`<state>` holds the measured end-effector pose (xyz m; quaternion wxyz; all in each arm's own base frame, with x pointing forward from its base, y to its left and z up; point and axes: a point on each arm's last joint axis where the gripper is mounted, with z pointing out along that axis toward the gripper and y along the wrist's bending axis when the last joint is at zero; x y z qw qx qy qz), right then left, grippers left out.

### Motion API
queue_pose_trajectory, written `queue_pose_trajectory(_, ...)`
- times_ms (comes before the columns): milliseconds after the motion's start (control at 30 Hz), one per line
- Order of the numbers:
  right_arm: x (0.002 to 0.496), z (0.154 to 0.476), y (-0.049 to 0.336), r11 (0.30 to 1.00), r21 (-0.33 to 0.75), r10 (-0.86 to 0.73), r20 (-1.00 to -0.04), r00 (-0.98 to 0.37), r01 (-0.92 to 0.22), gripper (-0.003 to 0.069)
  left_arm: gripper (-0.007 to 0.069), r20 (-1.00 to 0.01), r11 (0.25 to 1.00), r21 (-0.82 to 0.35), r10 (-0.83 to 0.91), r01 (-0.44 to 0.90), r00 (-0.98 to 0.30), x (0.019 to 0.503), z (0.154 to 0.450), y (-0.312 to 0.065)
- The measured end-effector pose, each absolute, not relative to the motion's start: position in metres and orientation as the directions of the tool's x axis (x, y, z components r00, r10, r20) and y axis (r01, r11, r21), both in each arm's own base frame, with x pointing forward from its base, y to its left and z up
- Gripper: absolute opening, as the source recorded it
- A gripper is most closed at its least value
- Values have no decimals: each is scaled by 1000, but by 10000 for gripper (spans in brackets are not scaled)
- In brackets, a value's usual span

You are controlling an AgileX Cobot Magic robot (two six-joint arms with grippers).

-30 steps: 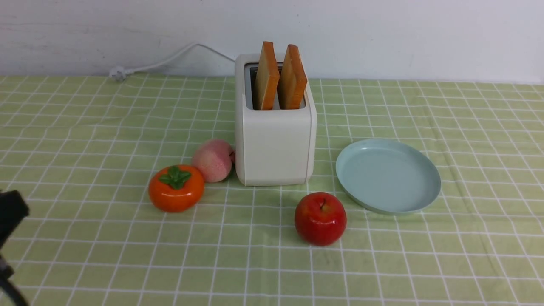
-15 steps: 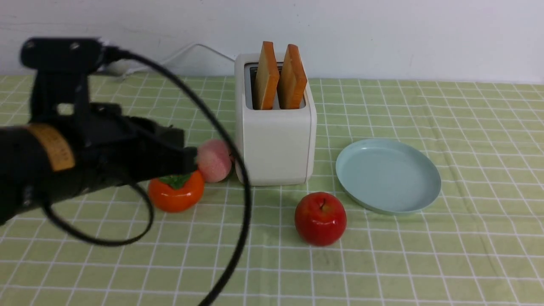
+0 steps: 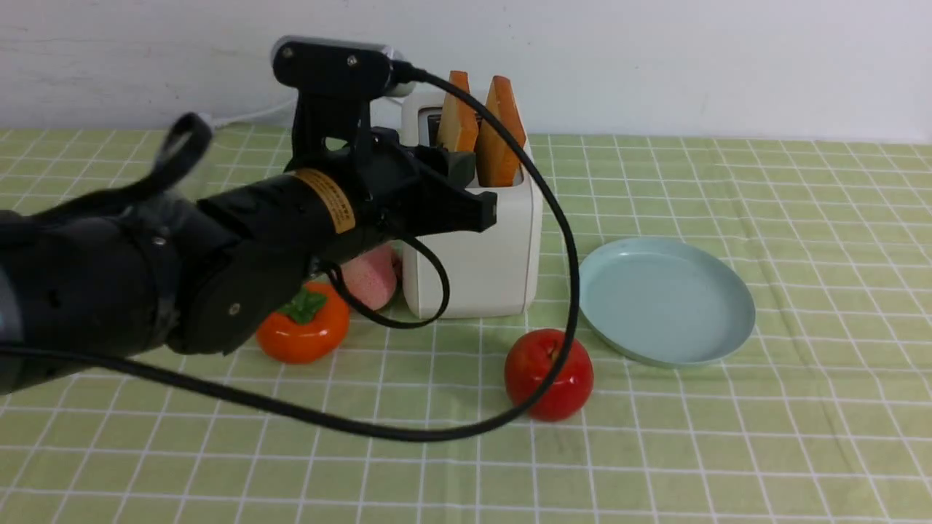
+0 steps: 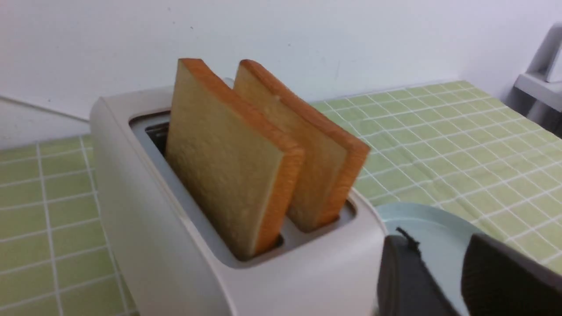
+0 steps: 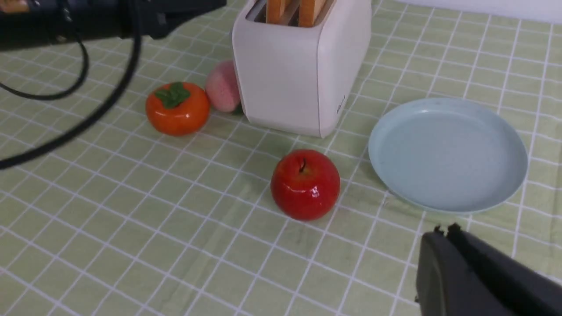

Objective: Take toasted bread from bread machine on green coffee tablecloth place on plate.
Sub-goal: 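Reach for a toast slice standing in the toaster with the left gripper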

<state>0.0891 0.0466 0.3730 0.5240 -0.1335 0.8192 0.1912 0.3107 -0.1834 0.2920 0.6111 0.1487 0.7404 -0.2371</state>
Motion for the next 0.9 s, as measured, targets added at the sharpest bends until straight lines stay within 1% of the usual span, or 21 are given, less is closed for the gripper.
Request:
queue_pose_trajectory(133, 91, 378, 46, 893, 171, 9, -932, -363, -416, 0, 382, -980, 850, -175, -101, 496, -173, 332, 276, -182)
queue_pose_trajectory(233, 93, 382, 47, 890, 183, 36, -941, -335, -417, 1, 417, -981, 850, -171, -102, 497, -163, 346, 269, -188)
queue_pose_trajectory(367, 93, 384, 48, 882, 209, 68, -943, -325, -421, 3, 419, -984, 864, -154, -89, 480, -154, 366, 266, -196)
queue_pose_trajectory(533, 93, 384, 48, 881, 214, 73, -943, -326, -422, 7, 417, -990, 878, -113, -58, 465, -131, 385, 258, -203)
queue_pose_trajectory(767, 93, 384, 49, 877, 222, 78, -941, -329, -426, 13, 412, -993, 894, -103, -64, 436, -104, 403, 257, -209)
queue_pose_trajectory(900, 93, 384, 49, 876, 224, 78, -940, -332, -428, 15, 393, -994, 900, -90, -53, 426, -97, 411, 254, -212)
